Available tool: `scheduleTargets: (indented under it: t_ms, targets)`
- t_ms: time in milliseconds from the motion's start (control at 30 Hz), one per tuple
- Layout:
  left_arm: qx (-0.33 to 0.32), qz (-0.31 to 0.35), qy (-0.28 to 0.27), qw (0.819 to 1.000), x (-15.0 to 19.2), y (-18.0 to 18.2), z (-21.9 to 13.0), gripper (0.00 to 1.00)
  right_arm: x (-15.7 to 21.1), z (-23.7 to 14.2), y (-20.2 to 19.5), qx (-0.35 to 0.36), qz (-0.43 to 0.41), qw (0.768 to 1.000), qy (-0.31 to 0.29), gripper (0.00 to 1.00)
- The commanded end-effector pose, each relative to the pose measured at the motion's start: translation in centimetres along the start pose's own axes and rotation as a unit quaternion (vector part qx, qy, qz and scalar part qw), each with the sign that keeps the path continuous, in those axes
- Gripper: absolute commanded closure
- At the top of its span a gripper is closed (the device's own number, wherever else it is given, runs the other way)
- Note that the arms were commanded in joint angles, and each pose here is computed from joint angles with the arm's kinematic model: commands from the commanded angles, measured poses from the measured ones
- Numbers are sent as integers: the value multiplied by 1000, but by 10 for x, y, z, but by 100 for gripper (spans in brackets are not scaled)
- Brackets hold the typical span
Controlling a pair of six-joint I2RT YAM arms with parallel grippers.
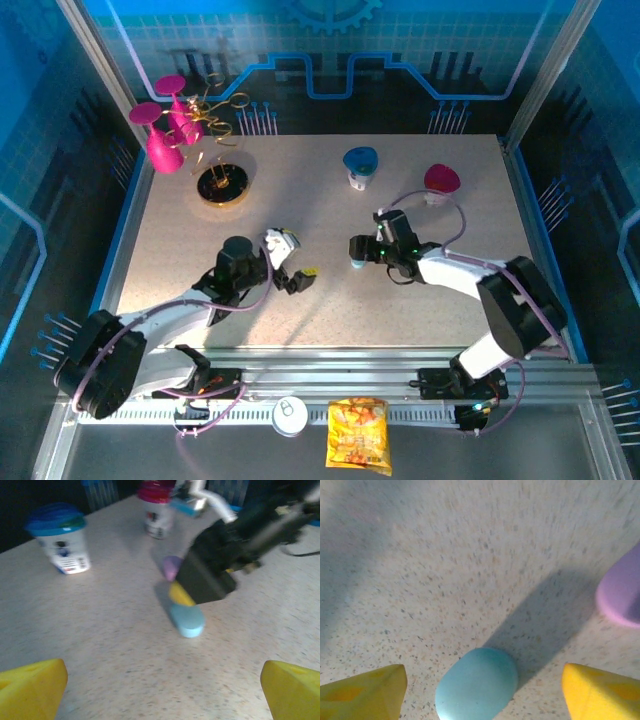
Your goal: Insert the wireless bluetooth earbuds into the charging case
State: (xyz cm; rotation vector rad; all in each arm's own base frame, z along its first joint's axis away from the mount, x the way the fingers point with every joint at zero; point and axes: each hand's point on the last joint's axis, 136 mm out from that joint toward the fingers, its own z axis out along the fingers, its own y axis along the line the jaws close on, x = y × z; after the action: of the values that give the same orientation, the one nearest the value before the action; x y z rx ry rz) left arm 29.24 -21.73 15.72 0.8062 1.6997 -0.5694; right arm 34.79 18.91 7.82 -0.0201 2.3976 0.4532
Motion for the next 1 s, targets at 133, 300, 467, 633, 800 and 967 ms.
scheduleTargets:
  t_ms: [133, 300, 467, 633, 800, 967]
  targets:
    - [-201, -15, -36, 979, -12, 74, -39, 1, -56, -60, -50, 120, -97, 978, -138, 0]
    - [-283, -17, -20, 959, 8, 109, -57, 1, -70, -83, -90, 154, -109, 961, -200, 0]
    - [-332, -39, -3, 942, 40, 133, -66, 1, -86, -101, -114, 164, -121, 947, -250, 0]
    - [-357, -46, -24, 932, 50, 149, -72, 1, -87, -97, -148, 188, -125, 944, -242, 0]
    - [-372, -68, -15, 926, 62, 175, -65, 1, -76, -71, -160, 161, -100, 948, -255, 0]
    - [-355, -123, -19, 926, 75, 187, -71, 1, -78, -60, -153, 135, -130, 946, -266, 0]
